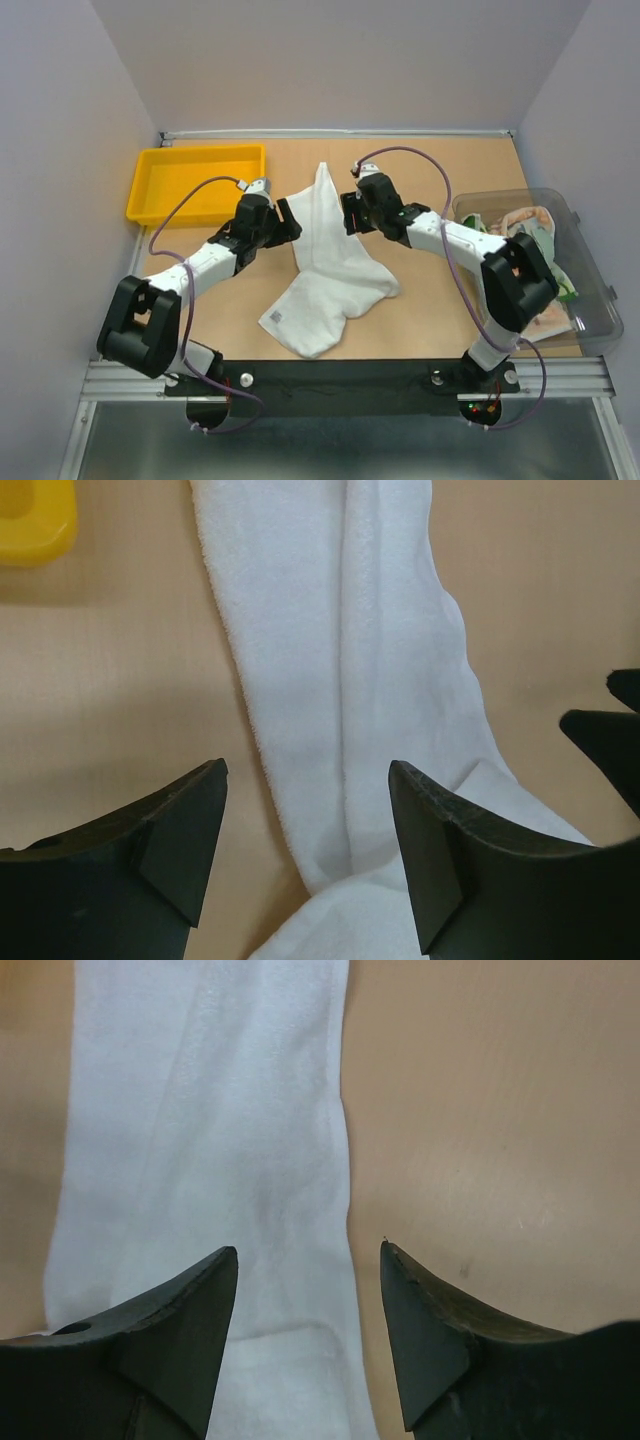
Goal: Fold and stack the towels
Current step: Flatten out the crumpled towel
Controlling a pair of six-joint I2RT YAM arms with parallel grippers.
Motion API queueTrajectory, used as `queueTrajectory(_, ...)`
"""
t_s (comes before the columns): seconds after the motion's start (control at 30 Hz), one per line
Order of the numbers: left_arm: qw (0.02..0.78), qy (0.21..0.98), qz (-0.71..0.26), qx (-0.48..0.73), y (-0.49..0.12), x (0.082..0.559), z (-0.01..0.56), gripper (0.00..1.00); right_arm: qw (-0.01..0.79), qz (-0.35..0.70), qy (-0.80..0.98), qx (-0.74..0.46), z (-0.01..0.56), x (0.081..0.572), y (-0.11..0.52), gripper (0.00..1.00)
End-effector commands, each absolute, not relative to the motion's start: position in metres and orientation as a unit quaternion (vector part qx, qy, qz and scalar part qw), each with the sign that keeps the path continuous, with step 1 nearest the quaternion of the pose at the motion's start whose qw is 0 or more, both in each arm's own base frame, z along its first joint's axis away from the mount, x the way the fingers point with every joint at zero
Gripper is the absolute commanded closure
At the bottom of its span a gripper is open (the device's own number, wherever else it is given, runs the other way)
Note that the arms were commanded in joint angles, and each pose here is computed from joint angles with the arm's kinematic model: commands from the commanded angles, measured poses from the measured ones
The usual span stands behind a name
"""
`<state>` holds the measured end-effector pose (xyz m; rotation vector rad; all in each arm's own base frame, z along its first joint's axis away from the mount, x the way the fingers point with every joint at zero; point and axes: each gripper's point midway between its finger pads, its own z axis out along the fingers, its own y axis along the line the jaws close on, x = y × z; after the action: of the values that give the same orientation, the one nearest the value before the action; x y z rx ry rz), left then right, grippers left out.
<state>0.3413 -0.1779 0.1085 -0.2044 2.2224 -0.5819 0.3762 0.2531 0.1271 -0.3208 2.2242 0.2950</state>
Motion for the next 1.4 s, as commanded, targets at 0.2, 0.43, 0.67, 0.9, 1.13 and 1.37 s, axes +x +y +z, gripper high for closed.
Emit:
queueTrajectory(0.2, 0.424, 0.882, -0.193, -0.066, -0.196, 0.372, 0.099, 0.24, 0.389, 0.097, 0.904, -0.147, 0.066, 0.424, 0.274, 0.37)
queueTrajectory(0.43, 0.417, 0.890, -0.171, -0.074, -0.188, 0.368, 0.083, 0.24, 0.373, 0.060, 0.915, -0.139, 0.034, 0.430, 0.265, 0.56)
queueTrajectory(0.67, 0.421, 0.887, -0.168, -0.082, -0.184, 0.365, 0.085, 0.25, 0.399, 0.049, 0.906, -0.132, 0.057, 0.430, 0.254, 0.99)
queueTrajectory(0.9, 0.443, 0.877, -0.163, -0.090, -0.174, 0.359, 0.111, 0.27, 0.495, 0.021, 0.868, -0.037, 0.153, 0.421, 0.205, 0.99)
queueTrajectory(1.13, 0.445, 0.873, -0.178, -0.090, -0.180, 0.357, 0.119, 0.28, 0.448, -0.006, 0.892, 0.058, 0.101, 0.361, 0.137, 0.99)
queueTrajectory(1.37, 0.436, 0.879, -0.176, -0.073, -0.198, 0.369, 0.114, 0.28, 0.386, -0.014, 0.916, 0.109, 0.051, 0.316, 0.107, 0.98)
